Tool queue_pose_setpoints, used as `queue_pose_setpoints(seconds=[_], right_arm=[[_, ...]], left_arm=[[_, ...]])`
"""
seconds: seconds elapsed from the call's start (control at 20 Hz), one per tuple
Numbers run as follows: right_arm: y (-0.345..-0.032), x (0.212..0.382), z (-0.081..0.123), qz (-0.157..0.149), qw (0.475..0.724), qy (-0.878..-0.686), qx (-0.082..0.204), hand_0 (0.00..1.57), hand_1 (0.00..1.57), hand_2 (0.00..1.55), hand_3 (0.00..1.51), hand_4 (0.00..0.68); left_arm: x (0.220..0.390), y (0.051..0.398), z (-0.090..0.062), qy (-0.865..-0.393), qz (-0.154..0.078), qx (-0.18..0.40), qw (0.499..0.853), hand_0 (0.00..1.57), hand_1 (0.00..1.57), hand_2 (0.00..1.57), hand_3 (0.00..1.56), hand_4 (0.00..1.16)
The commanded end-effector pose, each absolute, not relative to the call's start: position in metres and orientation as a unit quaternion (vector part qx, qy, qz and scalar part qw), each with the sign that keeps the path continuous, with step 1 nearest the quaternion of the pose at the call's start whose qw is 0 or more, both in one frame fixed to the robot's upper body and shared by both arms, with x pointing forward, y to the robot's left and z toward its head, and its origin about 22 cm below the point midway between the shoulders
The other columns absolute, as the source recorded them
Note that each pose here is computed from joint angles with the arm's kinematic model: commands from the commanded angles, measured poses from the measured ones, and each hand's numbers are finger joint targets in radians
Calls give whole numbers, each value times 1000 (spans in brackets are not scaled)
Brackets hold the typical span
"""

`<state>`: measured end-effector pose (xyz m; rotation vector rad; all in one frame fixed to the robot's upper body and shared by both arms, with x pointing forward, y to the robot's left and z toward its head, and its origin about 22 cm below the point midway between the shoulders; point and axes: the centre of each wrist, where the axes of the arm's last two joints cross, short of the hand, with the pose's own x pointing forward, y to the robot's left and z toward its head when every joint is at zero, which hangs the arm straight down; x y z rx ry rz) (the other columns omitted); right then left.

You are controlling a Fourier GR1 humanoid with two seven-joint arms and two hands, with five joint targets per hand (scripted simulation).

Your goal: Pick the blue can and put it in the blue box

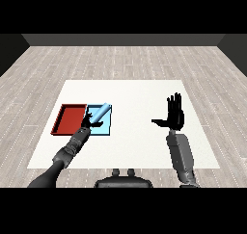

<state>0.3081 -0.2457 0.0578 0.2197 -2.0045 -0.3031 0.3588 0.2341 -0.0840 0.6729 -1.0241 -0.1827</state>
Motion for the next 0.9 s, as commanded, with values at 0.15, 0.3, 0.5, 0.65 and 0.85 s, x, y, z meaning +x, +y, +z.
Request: queue_pose_setpoints(seconds=[0.15,0.3,0.5,0.65,0.85], right_arm=[[-225,294,39,-141,510,-841,109,0,0,0,0,0],[-233,299,46,-134,519,-838,105,0,0,0,0,0],[-241,300,56,-114,510,-844,117,0,0,0,0,0],[-235,306,57,-111,522,-838,114,0,0,0,0,0],[-247,282,36,-94,546,-827,99,0,0,0,0,0]], left_arm=[[371,238,-69,-529,-8,357,769,0,0,0,0,0],[378,235,-59,-594,17,351,723,0,0,0,0,0],[395,215,-29,-721,21,236,651,0,0,0,0,0],[393,199,-23,-793,24,141,592,0,0,0,0,0],[377,202,-27,-833,22,63,549,0,0,0,0,0]])
